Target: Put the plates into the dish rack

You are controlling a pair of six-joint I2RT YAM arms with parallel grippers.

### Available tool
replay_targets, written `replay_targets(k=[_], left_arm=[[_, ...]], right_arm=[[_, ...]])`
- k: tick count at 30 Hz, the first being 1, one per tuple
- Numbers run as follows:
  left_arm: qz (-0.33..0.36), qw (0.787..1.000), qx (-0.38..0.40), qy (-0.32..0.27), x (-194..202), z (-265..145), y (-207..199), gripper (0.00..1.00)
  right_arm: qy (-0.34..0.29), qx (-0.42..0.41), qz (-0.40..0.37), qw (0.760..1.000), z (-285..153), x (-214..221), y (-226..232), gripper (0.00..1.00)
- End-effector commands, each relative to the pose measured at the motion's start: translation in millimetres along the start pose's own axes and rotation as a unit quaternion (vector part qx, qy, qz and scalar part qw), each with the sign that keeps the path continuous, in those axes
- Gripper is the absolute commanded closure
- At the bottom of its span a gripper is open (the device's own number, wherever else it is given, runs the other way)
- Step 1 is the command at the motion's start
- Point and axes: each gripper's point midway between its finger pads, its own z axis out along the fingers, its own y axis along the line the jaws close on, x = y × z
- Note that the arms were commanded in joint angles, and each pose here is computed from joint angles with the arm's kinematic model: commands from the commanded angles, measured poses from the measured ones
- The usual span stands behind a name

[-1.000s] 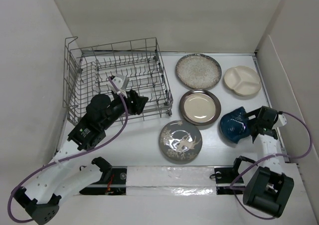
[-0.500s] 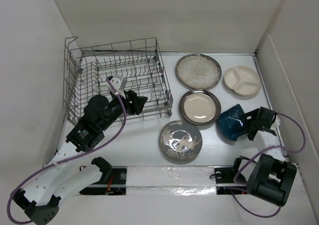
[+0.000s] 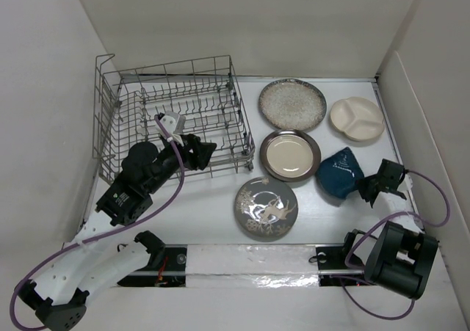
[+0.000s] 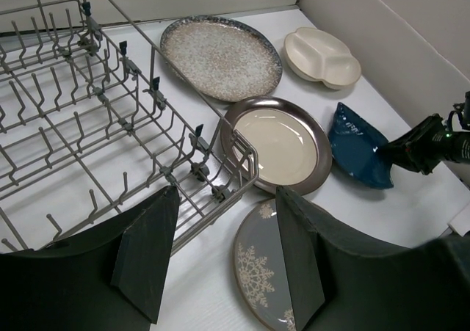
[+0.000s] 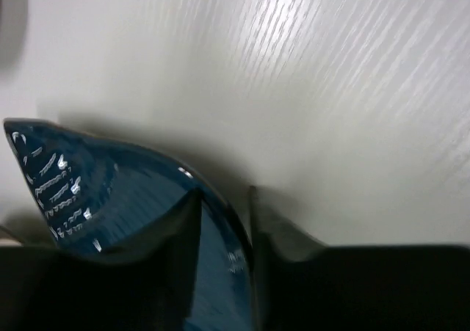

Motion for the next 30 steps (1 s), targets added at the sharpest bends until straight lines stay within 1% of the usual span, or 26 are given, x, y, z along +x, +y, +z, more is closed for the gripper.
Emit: replay_targets(k=[1, 3, 5, 10, 12, 14, 16, 17, 19, 21, 23, 25, 26, 28, 29, 30], left_arm=[[0.003, 1.000, 0.004, -0.030, -13.7, 0.1, -1.6, 0.48], [0.003, 1.000, 0.005, -0.030, -13.9, 0.1, -2.2, 0.48], [0.002, 1.000, 0.005, -0.027, -12.1, 1.4, -1.8, 0.48], [0.001, 1.000, 0.010, -0.023, -10.1, 3.4, -3.6, 0.47], [-0.004, 1.000, 0.009, -0.018, -6.8, 5.5, -3.0, 0.47], [-0.009, 1.000, 0.007, -0.013, -4.0, 9.3, -2.7, 0.46], [-0.019, 1.000, 0.009, -0.006, -0.8, 14.0, -4.1, 0.46], [-0.022, 1.000, 0.010, -0.002, 1.1, 15.8, -4.7, 0.46], [-0.031, 0.999, 0.013, 0.007, 5.0, 21.0, -6.3, 0.46], [-0.036, 0.999, 0.015, 0.015, 8.2, 24.8, -7.3, 0.46], [-0.047, 0.998, 0.012, 0.025, 11.9, 31.5, -3.8, 0.48], [-0.058, 0.997, 0.029, 0.039, 16.3, 36.6, -9.2, 0.50], [-0.060, 0.997, 0.033, 0.039, 12.7, 38.4, -12.1, 0.53], [-0.066, 0.996, 0.043, 0.051, 15.0, 43.4, -16.4, 0.69], [-0.068, 0.995, 0.048, 0.048, 8.9, 44.5, -19.7, 0.79], [-0.070, 0.995, 0.053, 0.050, 8.0, 45.5, -22.0, 0.98]], right_arm=[[0.026, 0.029, 0.011, 0.999, -2.8, 16.2, -15.6, 0.77], [0.025, 0.031, 0.014, 0.999, -4.8, 16.9, -17.8, 0.90], [0.018, 0.027, 0.019, 0.999, -9.2, 15.4, -17.2, 0.99], [-0.017, 0.014, 0.031, 0.999, -27.9, 1.2, -12.1, 1.00], [-0.053, -0.015, 0.031, 0.998, -45.0, -15.6, 0.3, 1.00], [-0.084, -0.057, 0.011, 0.995, -68.0, -35.0, 21.1, 1.00], [-0.085, -0.092, -0.019, 0.992, -86.5, -39.1, 40.0, 1.00], [-0.100, -0.119, -0.029, 0.987, -104.4, -51.5, 59.2, 1.00], [-0.101, -0.160, -0.060, 0.980, -123.1, -53.1, 83.1, 1.00], [-0.108, -0.214, -0.072, 0.968, -151.1, -60.2, 111.3, 1.00], [-0.107, -0.262, -0.086, 0.955, -172.8, -59.3, 134.2, 1.00], [-0.104, -0.319, -0.097, 0.937, -201.1, -59.4, 159.3, 1.00], [-0.098, -0.349, -0.104, 0.926, -213.2, -55.3, 172.6, 1.00], [-0.081, -0.399, -0.119, 0.906, -235.5, -46.7, 192.5, 1.00], [-0.076, -0.424, -0.123, 0.894, -243.1, -43.7, 205.4, 1.00], [-0.050, -0.458, -0.138, 0.876, -255.8, -27.4, 217.2, 1.00]])
